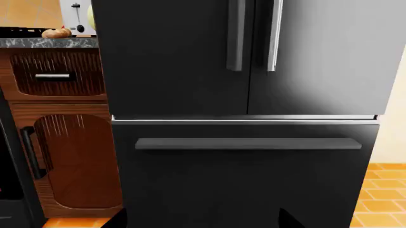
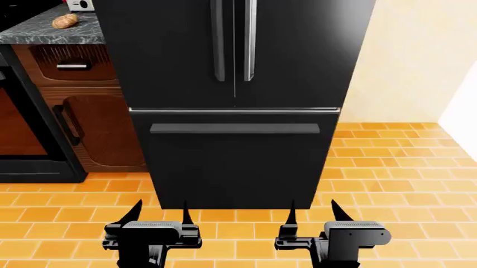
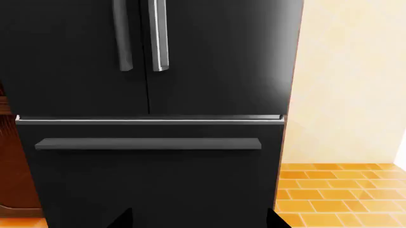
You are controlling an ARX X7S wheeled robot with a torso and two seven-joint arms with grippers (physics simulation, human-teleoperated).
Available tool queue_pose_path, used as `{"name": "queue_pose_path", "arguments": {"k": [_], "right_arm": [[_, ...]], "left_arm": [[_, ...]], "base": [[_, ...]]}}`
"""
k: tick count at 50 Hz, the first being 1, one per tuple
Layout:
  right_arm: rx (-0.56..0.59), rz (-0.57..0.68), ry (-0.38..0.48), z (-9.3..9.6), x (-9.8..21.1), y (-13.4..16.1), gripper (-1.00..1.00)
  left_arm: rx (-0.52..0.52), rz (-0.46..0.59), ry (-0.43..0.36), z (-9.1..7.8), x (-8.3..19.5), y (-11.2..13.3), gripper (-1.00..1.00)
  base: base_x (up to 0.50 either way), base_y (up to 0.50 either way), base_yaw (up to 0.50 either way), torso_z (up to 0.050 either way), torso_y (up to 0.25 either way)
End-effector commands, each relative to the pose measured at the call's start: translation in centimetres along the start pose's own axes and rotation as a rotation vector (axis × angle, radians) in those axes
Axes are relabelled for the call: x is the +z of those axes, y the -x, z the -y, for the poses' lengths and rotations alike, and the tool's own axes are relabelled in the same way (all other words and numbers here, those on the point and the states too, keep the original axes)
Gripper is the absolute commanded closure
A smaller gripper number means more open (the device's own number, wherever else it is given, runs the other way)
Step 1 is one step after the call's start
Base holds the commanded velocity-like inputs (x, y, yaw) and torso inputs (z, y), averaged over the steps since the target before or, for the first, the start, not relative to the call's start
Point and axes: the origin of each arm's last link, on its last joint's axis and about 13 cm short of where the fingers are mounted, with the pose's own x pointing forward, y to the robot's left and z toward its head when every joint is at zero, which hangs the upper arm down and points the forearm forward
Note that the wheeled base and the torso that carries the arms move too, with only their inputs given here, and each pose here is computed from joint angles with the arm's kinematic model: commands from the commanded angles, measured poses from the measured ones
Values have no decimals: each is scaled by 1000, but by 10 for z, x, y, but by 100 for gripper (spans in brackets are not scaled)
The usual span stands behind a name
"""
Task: Open the fridge doors
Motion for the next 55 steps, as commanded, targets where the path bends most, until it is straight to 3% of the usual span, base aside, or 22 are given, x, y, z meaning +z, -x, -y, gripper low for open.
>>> {"name": "queue_pose_path", "arguments": {"k": [1,7,17,55], "right_arm": [[8,-4,2,-1,0,0,-100],[17,-17,14,-2,-2,0,-100],[39,-37,7,-3,-2,1,-100],[57,-45,-7,-3,-3,3,-100]], "left_arm": [[11,6,-9,-1,0,0,-100],[87,53,-64,-3,-2,-2,-100],[77,53,-45,-3,-3,-2,-100],[82,58,-63,-3,-4,0,-100]], "base": [[0,0,0,0,0],[0,0,0,0,0],[36,0,0,0,0],[375,0,0,0,0]]}}
